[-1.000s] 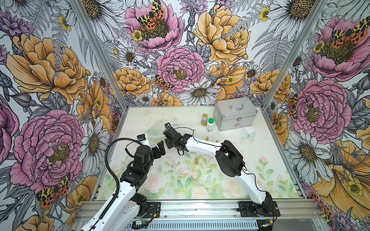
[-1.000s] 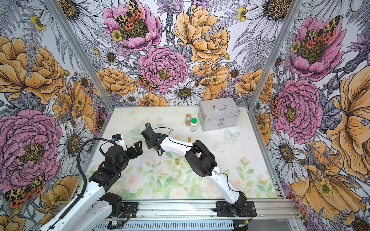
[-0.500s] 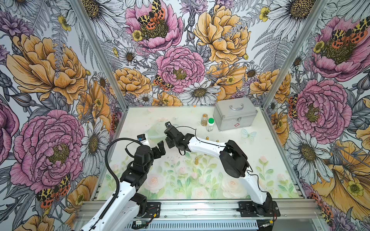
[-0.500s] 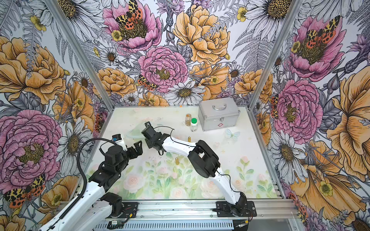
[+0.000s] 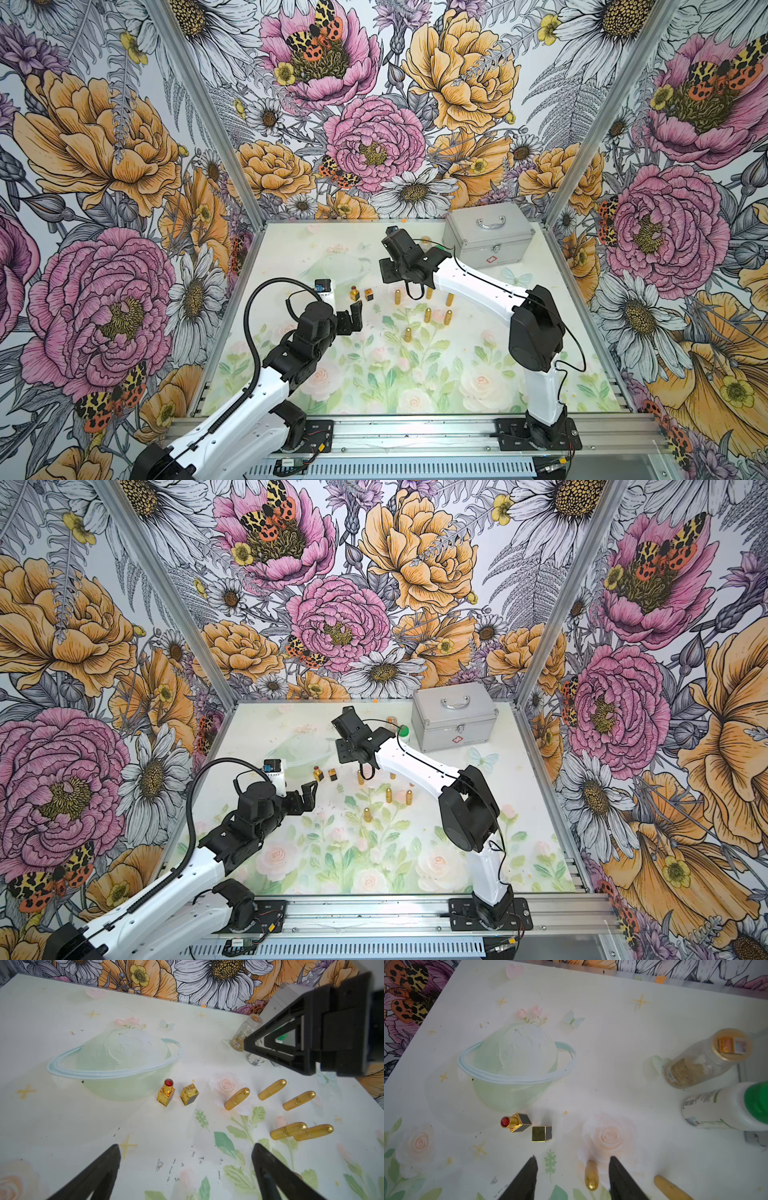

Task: Open the lipstick cap
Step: Pick up the lipstick at the center of the board.

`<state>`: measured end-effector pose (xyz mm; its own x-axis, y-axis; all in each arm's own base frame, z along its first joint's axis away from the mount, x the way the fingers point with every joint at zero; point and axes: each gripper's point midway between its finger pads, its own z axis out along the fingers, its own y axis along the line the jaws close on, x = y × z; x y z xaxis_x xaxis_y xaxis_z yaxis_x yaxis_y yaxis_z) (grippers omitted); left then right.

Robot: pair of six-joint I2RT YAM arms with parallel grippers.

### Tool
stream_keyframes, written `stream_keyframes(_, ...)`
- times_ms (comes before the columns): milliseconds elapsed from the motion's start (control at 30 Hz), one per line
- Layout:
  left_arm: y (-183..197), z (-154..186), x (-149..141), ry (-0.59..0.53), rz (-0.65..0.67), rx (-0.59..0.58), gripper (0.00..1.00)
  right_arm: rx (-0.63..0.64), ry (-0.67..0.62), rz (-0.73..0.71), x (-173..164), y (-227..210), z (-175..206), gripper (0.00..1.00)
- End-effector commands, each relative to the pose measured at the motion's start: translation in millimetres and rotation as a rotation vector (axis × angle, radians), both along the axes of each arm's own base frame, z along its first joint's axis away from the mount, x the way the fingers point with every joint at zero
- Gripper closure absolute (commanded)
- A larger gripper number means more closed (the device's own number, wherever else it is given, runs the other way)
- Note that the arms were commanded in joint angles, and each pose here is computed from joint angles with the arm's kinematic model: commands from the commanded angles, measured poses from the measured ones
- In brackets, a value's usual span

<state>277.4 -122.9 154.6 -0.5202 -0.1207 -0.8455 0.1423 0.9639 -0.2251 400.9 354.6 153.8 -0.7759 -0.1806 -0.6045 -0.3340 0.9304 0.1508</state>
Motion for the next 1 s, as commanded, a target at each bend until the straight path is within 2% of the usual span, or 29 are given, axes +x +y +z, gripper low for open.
stream_keyframes(0, -10.2, 18.1, 5.8, -0.071, -0.023, 0.019, 0.01, -0.021, 0.122, -0.019, -21.3, -11.2, -21.0, 0.42)
stream_keyframes(267, -29.0, 1.8, 0.2, -0.056, -0.096, 0.078, 0.01, -0.033, 0.205, -0.057, -22.7, -7.5, -58.5, 0.42)
stream_keyframes(600, -33.1, -5.8, 0.3, -0.046, -0.105, 0.09, 0.01, -0.098, 0.233, -0.074, -21.5, -11.6, -91.0, 0.53)
stream_keyframes(967, -33.8, -8.7, 2.2, -0.037, -0.098, 0.092, 0.01, -0.132, 0.23, -0.077, -17.7, -12.4, -103.9, 0.63)
